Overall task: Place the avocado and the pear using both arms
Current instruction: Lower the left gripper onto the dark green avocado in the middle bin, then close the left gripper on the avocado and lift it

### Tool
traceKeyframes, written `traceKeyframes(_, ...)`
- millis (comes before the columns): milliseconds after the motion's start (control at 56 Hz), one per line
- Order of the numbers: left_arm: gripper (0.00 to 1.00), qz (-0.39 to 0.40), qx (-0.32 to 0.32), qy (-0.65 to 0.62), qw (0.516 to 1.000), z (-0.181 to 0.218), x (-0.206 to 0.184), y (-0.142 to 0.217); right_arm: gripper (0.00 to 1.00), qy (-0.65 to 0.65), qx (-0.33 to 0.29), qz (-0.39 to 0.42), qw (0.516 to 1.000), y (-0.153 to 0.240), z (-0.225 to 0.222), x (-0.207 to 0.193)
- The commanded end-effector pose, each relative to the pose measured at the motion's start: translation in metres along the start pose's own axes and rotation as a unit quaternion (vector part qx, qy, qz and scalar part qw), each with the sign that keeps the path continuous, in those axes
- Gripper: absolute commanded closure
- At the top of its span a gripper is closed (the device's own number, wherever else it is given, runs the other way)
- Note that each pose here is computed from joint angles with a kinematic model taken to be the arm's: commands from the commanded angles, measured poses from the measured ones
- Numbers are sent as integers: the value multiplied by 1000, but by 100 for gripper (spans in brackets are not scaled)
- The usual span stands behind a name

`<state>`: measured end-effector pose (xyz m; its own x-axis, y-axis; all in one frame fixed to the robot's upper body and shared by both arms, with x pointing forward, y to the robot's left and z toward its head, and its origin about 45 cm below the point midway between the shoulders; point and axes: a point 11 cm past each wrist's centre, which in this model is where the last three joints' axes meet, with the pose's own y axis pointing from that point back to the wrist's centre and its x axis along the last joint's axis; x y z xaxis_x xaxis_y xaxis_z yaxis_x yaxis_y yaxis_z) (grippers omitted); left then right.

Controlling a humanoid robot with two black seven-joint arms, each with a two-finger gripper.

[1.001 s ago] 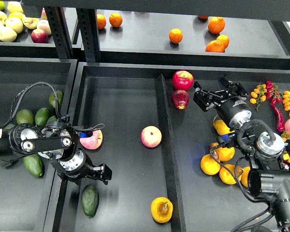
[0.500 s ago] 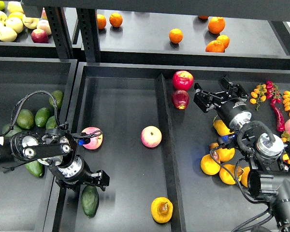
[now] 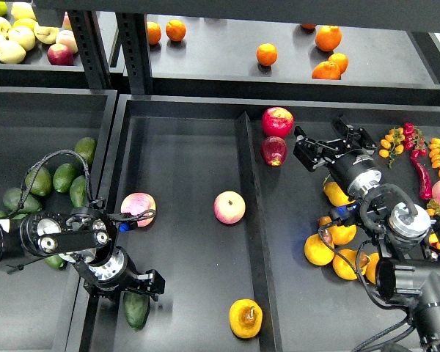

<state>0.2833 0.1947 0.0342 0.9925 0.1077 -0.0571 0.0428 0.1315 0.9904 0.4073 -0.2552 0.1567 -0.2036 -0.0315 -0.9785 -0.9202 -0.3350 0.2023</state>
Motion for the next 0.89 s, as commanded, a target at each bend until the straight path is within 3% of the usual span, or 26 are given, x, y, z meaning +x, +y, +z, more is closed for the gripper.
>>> traceKeyframes(0, 4, 0, 0, -3, 1000, 2, 0, -1, 0, 0, 0, 0, 1000, 0, 0, 0)
traceKeyframes(232, 10, 6, 8, 10, 1000, -1, 4, -6, 0, -1, -1, 0, 1000, 2, 1, 1)
traceKeyframes(626, 40, -3, 5, 34, 999, -8, -1, -14, 0, -3, -3, 3, 1000, 4, 2, 5)
traceKeyframes(751, 56, 5, 3, 47, 999, -10, 5, -13, 0, -3, -3, 2, 1000, 4, 1, 5)
traceKeyframes(786, 68, 8, -2, 57, 998, -10, 9, -11, 0, -2, -3, 3, 1000, 4, 2, 5)
traceKeyframes(876, 85, 5, -20, 86, 996, -6, 11, -11, 0, -2, -3, 0, 1000, 4, 2, 4)
